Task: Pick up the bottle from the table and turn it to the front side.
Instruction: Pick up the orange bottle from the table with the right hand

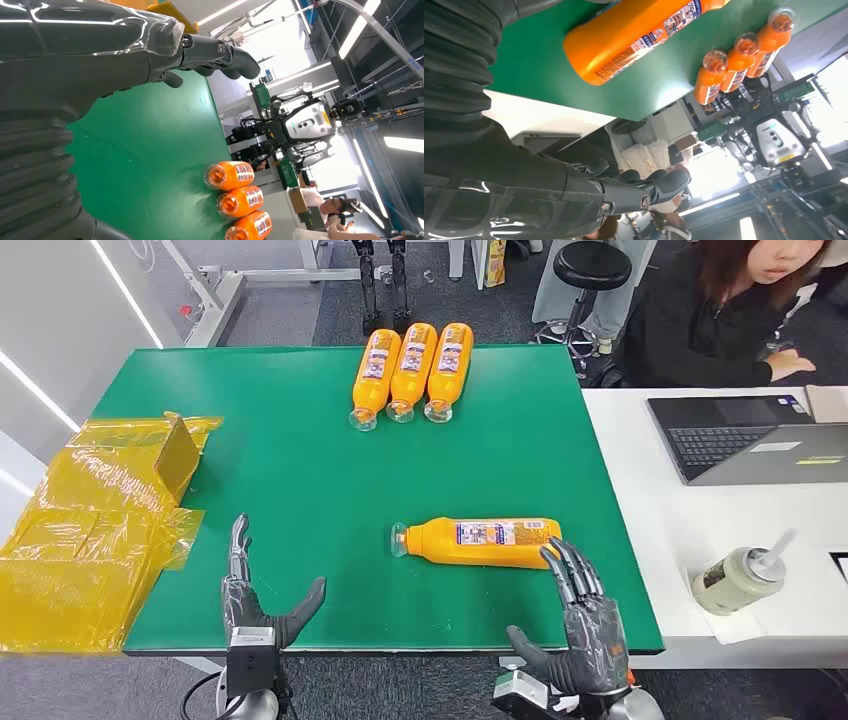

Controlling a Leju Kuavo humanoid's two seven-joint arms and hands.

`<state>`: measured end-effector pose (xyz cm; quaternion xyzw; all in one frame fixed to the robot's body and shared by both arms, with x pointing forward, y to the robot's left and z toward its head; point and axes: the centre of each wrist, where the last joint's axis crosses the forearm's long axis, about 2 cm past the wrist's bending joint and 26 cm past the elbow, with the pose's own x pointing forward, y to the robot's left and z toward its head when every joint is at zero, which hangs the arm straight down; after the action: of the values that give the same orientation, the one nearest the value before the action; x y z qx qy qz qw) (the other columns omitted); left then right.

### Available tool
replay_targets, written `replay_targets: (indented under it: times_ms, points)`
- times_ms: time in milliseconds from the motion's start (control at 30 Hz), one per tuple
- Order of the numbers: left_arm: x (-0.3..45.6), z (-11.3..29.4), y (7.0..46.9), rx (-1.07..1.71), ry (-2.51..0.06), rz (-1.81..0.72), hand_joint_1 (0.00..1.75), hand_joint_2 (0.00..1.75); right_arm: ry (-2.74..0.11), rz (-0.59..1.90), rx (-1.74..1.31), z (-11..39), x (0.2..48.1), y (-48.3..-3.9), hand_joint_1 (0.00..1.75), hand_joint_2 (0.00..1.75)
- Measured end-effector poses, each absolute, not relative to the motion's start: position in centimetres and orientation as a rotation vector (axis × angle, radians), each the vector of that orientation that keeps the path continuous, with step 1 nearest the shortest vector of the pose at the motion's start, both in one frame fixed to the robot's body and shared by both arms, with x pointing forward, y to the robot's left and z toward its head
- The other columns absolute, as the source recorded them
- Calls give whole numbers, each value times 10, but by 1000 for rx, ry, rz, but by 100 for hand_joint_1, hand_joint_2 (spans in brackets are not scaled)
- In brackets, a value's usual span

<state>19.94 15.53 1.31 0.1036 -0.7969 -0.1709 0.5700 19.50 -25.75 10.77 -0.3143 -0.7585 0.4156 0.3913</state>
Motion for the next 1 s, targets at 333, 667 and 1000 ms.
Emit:
replay_targets:
  times_ms: [333,667,1000]
  points:
    - [199,13,154,235,-1866,-376,0,175,-1859,1189,-824,104,253,-273,0,175]
    - [199,13,152,205,-1866,-383,0,175,-1700,1305,-637,98,304,-297,0,175]
    - [197,10,154,204,-1853,-383,0,175,-1538,1418,-361,113,340,-319,0,175]
